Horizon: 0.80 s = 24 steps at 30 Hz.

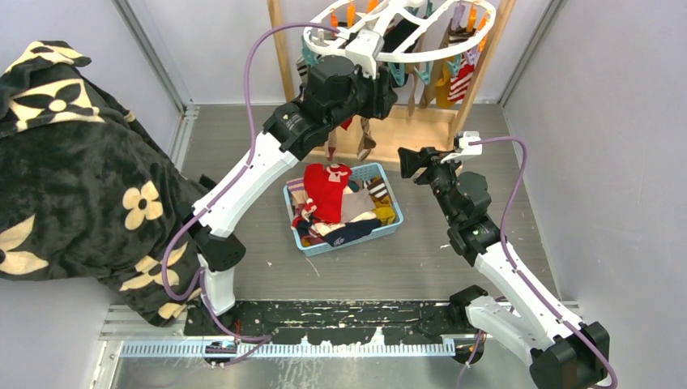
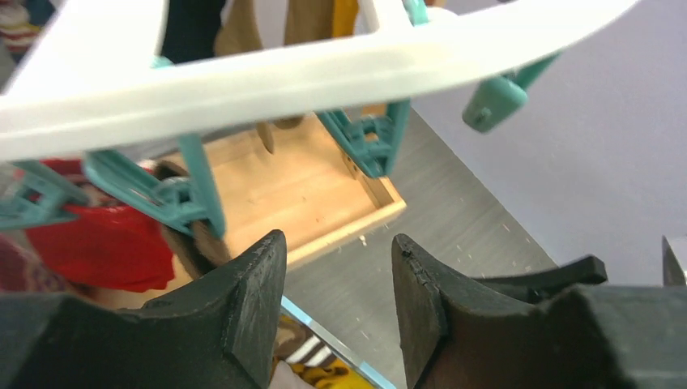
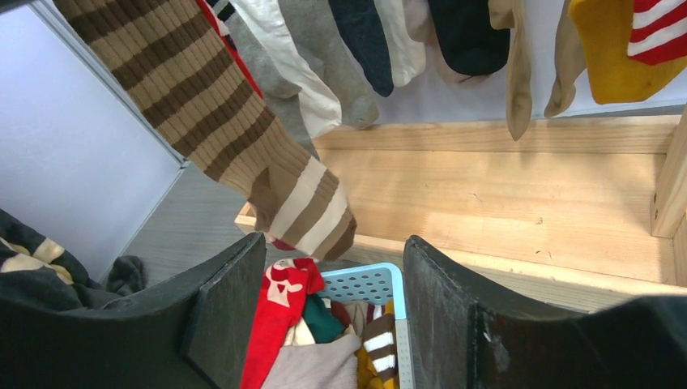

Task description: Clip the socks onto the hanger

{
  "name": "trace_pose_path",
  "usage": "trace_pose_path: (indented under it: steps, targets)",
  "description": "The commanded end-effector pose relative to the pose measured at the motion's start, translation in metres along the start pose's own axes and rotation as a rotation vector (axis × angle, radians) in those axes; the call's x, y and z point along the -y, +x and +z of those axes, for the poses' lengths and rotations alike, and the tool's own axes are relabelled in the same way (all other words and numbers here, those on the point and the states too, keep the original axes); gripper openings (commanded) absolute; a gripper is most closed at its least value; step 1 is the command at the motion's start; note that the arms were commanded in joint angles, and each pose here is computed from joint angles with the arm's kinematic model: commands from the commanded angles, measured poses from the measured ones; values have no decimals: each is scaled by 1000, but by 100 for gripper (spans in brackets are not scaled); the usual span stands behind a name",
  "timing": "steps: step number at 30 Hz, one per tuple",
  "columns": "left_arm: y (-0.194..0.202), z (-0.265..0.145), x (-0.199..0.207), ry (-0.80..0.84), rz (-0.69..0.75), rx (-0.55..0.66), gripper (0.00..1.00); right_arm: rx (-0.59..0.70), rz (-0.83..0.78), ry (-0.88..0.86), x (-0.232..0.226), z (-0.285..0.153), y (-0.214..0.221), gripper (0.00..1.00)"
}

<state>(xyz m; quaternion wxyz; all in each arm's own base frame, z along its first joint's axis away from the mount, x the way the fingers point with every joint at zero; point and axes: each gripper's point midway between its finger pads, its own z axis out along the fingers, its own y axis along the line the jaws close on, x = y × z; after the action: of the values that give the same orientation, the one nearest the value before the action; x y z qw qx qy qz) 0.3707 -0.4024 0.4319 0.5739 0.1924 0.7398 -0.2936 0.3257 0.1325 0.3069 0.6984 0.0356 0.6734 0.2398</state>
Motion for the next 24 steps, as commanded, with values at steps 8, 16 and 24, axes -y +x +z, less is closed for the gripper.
trace_pose_path:
  steps: [8,16,24]
  targets:
    - [-68,-24,-40,-162,5,233,46,103,38,-47,-15,5,-32,68]
    - [-63,-26,-48,-176,1,221,46,136,50,-64,-21,13,-42,68]
    - [-69,-33,-49,-175,-9,234,45,245,60,-133,-38,36,-69,68]
